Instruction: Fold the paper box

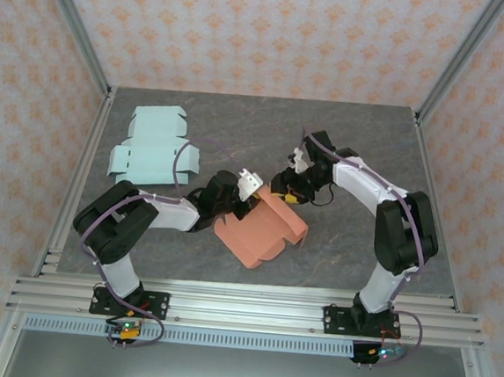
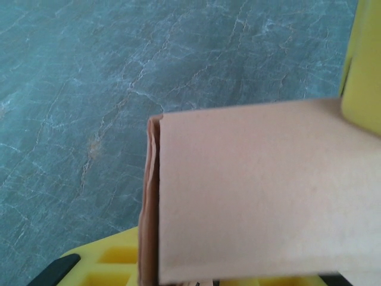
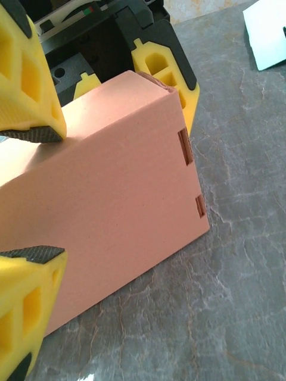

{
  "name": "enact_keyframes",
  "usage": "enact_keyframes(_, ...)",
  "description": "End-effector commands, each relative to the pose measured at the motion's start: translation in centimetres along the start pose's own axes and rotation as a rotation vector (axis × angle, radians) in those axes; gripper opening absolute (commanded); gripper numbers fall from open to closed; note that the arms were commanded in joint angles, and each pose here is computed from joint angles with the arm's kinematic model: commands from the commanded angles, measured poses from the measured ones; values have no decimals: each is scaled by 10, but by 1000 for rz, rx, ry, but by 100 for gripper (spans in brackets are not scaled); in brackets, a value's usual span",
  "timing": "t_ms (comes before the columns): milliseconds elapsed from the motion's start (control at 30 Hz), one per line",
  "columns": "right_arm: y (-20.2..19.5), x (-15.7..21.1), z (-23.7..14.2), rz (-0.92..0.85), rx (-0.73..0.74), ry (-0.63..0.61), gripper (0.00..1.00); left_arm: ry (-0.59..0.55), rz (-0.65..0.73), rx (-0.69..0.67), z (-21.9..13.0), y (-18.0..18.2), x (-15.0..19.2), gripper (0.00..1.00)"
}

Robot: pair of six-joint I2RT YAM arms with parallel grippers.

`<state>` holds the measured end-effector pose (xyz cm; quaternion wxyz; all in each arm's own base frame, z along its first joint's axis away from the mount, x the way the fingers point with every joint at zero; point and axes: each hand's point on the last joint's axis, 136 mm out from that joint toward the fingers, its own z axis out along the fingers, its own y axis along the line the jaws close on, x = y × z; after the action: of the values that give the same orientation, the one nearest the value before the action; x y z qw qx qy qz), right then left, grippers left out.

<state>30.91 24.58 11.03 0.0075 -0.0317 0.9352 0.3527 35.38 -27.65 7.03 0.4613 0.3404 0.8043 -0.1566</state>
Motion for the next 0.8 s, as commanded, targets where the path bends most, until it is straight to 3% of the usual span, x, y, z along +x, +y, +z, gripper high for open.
enact_keyframes(0, 3, 9, 10, 40, -39, 19, 51, -79, 38, 22, 0, -3, -18, 26)
enact_keyframes(167, 15, 12, 10, 69, -114, 56, 51, -35, 77, 101, 10, -15, -18, 25)
enact_keyframes(300, 14, 13, 20, 100, -148, 80, 51, -39, 75, 76, 14, -11, -14, 21)
enact_keyframes(533, 6, 7, 21, 118, -135, 8, 53, -24, 88, 19, 16, -2, 1, 13)
enact_keyframes(767, 1, 0, 10, 122, -106, -97, 53, -29, 99, 19, 15, -3, 5, 12)
